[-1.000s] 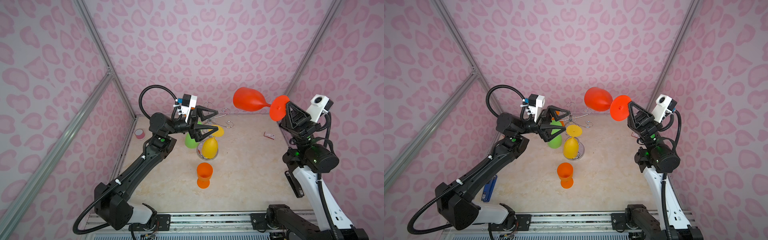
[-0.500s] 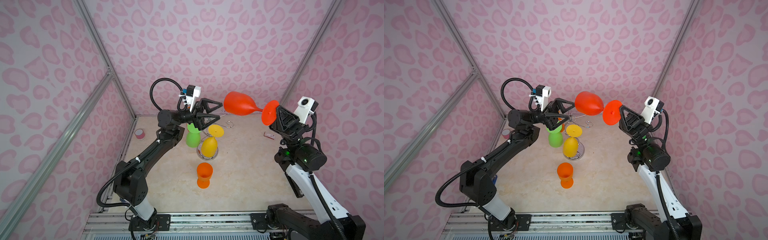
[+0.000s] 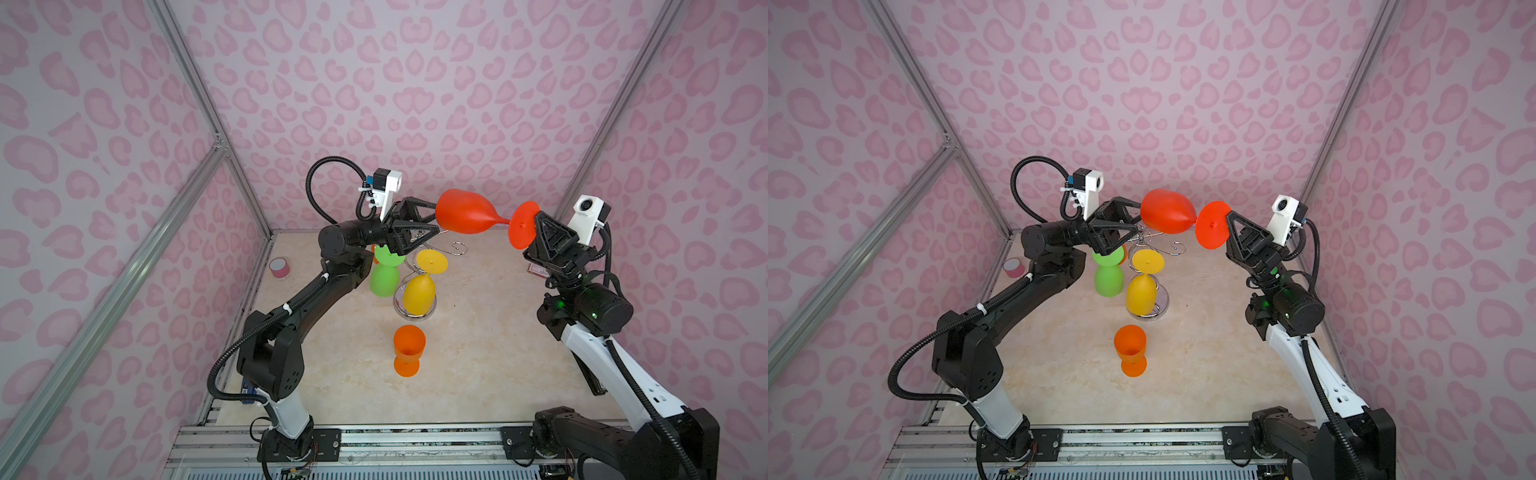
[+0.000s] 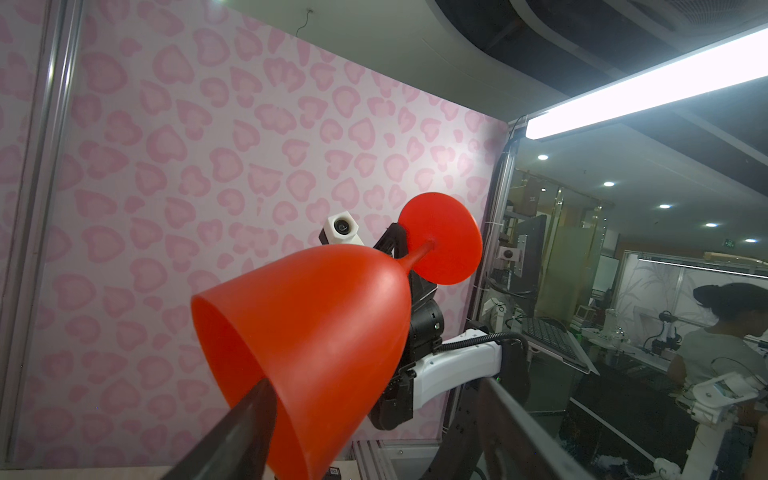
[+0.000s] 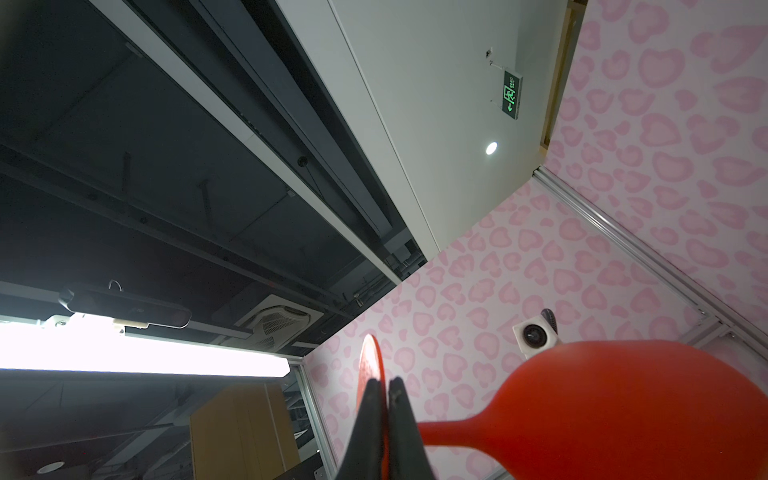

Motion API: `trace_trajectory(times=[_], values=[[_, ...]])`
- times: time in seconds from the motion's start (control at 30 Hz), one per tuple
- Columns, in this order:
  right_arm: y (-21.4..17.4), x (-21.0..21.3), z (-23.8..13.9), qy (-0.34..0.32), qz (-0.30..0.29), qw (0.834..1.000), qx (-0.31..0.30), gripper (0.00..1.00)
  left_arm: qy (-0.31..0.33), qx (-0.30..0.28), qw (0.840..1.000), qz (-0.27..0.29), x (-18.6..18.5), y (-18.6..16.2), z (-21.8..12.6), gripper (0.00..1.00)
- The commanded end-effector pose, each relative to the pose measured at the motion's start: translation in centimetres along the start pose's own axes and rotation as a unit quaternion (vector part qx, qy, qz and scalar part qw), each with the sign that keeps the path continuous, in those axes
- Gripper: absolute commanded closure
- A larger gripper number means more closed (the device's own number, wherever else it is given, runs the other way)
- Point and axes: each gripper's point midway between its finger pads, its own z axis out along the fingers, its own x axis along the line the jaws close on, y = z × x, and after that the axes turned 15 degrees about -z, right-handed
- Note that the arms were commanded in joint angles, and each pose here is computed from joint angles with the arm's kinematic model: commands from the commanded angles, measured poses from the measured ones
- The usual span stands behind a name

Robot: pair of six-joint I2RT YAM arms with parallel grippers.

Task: Take the wine glass off the wine glass rack
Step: 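Grasp the red glass bowl with the left gripper beside the right gripper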

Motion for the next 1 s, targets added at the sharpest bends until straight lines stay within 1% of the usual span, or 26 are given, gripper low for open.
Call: trace_trajectory(times=[0.0, 0.23, 0.43, 0.47, 0.67, 0.7, 0.77, 0.87, 0.97], values=[[-0.2, 0.3, 0.0, 0.012, -0.01, 1.0, -0.001, 1.0, -0.02, -0.004, 1.0, 0.008, -1.0, 0.2, 0.0, 0.29], [-0.6, -0.9, -0.2, 0.002, -0.002, 1.0, 0.0, 1.0, -0.028, -0.003, 1.0, 0.0, -1.1, 0.1, -0.1, 0.43], [-0.9, -1.9, -0.4, -0.008, 0.004, 1.0, 0.003, 1.0, -0.039, -0.01, 0.999, -0.004, -1.5, 0.3, -0.1, 0.65], [-1.0, -2.2, -0.5, -0.01, 0.006, 1.0, 0.004, 1.0, -0.042, -0.013, 0.999, -0.005, -1.6, 0.3, -0.2, 0.7], [-1.4, -3.3, -0.9, -0.024, 0.011, 1.0, 0.009, 1.0, -0.05, -0.02, 0.999, -0.008, -2.2, 0.6, -0.2, 0.89], [-1.6, -3.6, -1.0, -0.028, 0.014, 0.999, 0.012, 0.98, -0.051, -0.021, 0.998, -0.009, -2.3, 0.6, -0.2, 0.92], [-1.6, -4.0, -1.1, -0.036, 0.011, 0.999, 0.016, 0.85, -0.051, -0.02, 0.998, -0.009, -2.4, 0.6, -0.2, 0.98], [-1.3, -4.5, -1.7, -0.056, -0.002, 0.998, 0.019, 0.69, -0.052, -0.013, 0.999, -0.007, -2.8, 0.4, -0.2, 0.98], [-0.3, -5.3, -2.8, -0.095, -0.027, 0.995, 0.019, 0.59, -0.054, 0.002, 0.999, -0.001, -3.5, 0.1, 0.0, 0.98]])
